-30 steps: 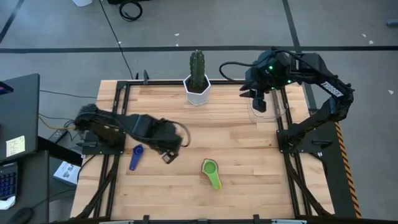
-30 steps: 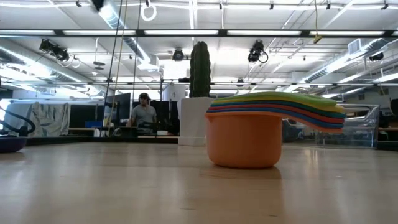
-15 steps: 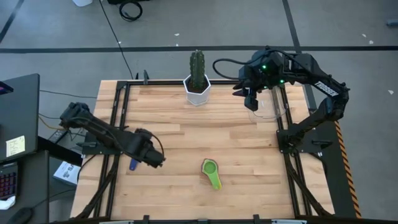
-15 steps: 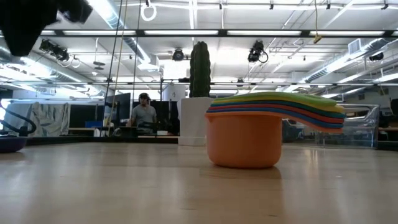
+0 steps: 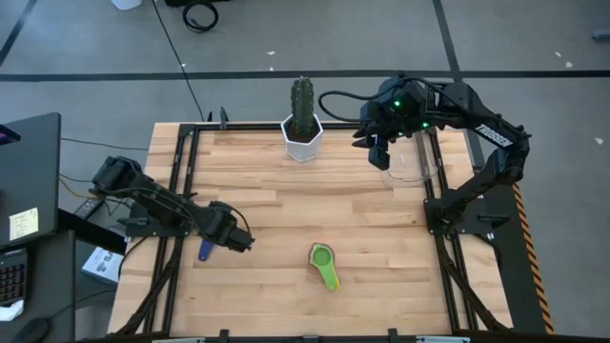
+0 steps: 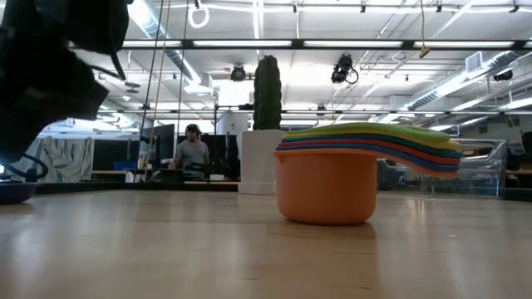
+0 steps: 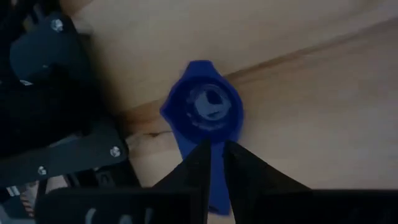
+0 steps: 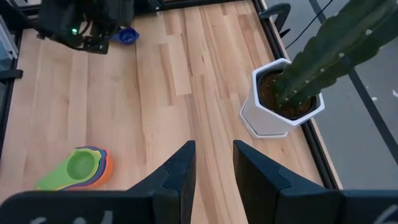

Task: Nest measuring cups in basket
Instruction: Put the dark blue measuring cup on top of the green measuring cup

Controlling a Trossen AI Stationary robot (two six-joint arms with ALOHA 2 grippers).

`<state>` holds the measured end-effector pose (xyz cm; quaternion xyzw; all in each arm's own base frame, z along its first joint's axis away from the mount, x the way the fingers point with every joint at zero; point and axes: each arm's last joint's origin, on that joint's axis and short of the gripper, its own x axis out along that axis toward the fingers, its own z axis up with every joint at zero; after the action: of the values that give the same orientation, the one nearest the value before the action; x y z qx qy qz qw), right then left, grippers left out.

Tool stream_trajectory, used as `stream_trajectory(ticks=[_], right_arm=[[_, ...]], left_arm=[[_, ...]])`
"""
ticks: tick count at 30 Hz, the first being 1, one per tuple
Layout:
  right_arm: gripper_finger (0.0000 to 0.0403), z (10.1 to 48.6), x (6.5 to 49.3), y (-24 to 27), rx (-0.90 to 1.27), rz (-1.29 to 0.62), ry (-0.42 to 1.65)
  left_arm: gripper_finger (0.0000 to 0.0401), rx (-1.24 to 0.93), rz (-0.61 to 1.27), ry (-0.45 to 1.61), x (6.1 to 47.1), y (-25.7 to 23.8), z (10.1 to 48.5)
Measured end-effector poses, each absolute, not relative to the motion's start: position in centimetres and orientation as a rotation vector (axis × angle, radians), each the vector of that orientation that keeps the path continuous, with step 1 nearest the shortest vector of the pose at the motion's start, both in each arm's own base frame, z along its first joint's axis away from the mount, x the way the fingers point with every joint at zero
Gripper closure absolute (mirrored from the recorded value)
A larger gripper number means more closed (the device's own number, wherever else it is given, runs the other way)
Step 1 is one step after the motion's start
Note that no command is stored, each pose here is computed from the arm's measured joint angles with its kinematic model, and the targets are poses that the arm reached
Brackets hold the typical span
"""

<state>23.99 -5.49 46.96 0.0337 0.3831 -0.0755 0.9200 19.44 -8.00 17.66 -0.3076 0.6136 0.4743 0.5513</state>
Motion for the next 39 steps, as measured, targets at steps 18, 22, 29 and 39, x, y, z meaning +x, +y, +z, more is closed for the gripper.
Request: stream_trajectory(ticks=[18,22,29,39], right_arm=[[0.0291,46.9,24.1,-5.5,0.108,-0.174,0.787],[0.0291,46.9,24.1,-5.5,0.108,-0.174,0.786],[0.0292,46.9,24.1,-5.5,0.108,-0.174,0.786],[0.0292,46.9,24.0,-5.5,0.106,-0.178,0.785]], left_arm=[[0.0356,-0.734,1.086,1.442,18.8,-6.7,14.7],[0.0356,-0.739,1.053,1.436,19.0,-6.7,14.7],[0.0356,-0.743,1.038,1.434,19.1,-6.8,14.7],[0.0356,-0.739,0.937,1.438,20.0,-7.2,15.6]])
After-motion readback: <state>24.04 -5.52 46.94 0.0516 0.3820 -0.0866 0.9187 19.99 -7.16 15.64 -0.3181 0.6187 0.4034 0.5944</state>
